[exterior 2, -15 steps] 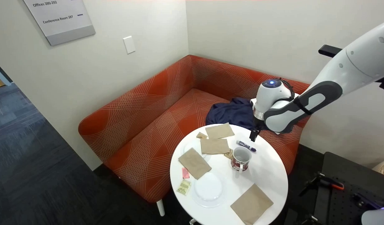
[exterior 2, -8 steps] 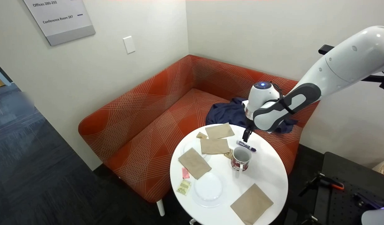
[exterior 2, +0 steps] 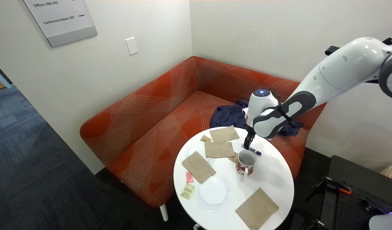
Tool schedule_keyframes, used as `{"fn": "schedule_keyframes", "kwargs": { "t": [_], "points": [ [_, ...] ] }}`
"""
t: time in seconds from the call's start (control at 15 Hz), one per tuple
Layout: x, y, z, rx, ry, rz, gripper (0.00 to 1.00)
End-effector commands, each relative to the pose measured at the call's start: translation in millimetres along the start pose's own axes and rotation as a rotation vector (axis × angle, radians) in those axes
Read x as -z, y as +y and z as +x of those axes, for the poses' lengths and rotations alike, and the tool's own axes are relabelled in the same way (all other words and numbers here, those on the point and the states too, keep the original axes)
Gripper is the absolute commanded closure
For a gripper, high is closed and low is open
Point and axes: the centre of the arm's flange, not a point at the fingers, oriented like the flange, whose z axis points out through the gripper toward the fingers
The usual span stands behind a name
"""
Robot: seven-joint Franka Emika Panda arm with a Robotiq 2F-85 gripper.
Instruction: Put the blue marker in the mug
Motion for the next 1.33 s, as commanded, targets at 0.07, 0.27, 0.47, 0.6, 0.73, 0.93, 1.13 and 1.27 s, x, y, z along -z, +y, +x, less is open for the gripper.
{"fn": "schedule_keyframes", "kwargs": {
  "t": [0.07, 0.27, 0.47, 0.6, 0.73, 0.93, 1.13, 1.27],
  "points": [
    [-6.0, 3.8, 2.1, 0.001, -0.007, 0.017, 0.0],
    [-14.7, 6.4, 4.4, -0.002, -0.011, 0.018, 0.0],
    [-23.6, 8.3, 6.6, -0.009, -0.017, 0.022, 0.0],
    [-27.7, 9.5, 6.7, -0.011, -0.019, 0.022, 0.0],
    [-31.7, 10.3, 7.4, -0.013, -0.022, 0.021, 0.26],
    [-36.0, 10.4, 8.5, -0.013, -0.021, 0.02, 0.34],
    [-38.9, 10.1, 8.4, -0.014, -0.026, 0.021, 0.58],
    [-39.8, 10.8, 7.1, -0.013, -0.026, 0.022, 0.73]
  ]
}}
